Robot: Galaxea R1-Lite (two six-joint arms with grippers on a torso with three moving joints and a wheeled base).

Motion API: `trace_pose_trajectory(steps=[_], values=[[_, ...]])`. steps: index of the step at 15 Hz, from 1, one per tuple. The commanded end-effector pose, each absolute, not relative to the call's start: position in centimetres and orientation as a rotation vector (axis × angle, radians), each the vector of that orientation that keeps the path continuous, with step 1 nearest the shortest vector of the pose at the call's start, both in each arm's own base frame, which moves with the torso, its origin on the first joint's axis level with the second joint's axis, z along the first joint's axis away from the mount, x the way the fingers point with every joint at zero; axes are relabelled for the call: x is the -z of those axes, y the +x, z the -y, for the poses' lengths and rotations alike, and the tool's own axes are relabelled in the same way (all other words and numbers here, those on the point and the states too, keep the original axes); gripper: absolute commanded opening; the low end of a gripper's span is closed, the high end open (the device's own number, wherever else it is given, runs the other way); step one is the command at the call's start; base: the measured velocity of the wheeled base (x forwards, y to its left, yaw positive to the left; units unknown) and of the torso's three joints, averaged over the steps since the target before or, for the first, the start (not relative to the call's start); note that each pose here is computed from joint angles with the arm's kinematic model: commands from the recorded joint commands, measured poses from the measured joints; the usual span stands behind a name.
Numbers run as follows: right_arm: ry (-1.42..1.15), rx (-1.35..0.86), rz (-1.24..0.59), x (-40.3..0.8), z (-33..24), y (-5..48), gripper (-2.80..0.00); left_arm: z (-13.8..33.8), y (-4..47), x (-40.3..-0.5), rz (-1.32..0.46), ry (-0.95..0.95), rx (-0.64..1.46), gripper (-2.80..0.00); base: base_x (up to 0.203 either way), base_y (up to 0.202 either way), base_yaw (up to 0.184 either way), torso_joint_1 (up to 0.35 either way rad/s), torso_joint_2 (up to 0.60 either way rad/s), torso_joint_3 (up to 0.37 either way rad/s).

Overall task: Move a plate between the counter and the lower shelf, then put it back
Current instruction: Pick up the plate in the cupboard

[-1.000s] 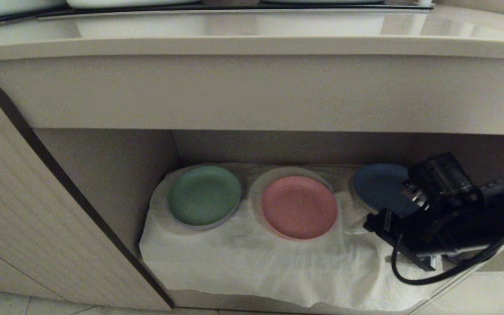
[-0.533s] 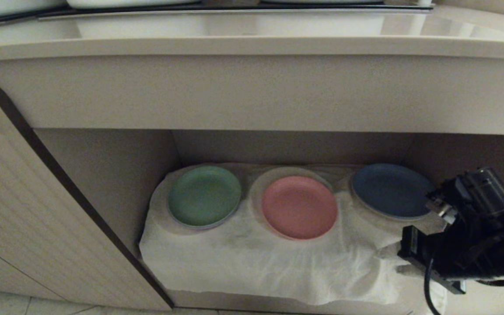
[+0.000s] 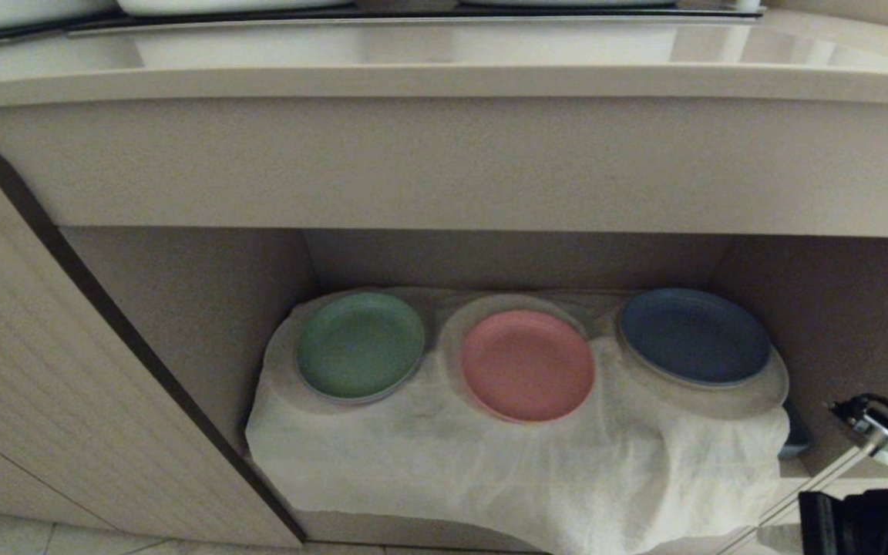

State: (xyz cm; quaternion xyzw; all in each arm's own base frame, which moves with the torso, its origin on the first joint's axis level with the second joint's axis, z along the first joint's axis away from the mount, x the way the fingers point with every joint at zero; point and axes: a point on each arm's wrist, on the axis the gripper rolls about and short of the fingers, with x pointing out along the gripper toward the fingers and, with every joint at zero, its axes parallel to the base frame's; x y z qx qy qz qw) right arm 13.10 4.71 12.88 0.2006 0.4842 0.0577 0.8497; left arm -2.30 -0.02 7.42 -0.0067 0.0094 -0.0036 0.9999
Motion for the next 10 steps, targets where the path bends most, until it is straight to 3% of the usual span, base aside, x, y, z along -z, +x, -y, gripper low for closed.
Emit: trace_pose_trajectory(steps=[1,6,10], values=[[0.370,-0.152,-0.919,-12.9,-3.5,10.3,-2.80,0.0,-2.3,-7.4,-0.018,-0.014,0.008,-2.80,0.000,0.000,0.000,0.000,0.00,0.000],[0.100,-0.131,-0.530,-9.6,-0.7,5.9,-2.80,0.0,-2.3,-7.4,-0.018,-0.014,0.008,-2.80,0.000,0.000,0.000,0.000,0.00,0.000],[0.070,-0.080,-0.265,-10.5,-0.2,3.3,-2.80,0.0,-2.3,-7.4,-0.018,-0.014,0.008,-2.80,0.000,0.000,0.000,0.000,0.00,0.000]])
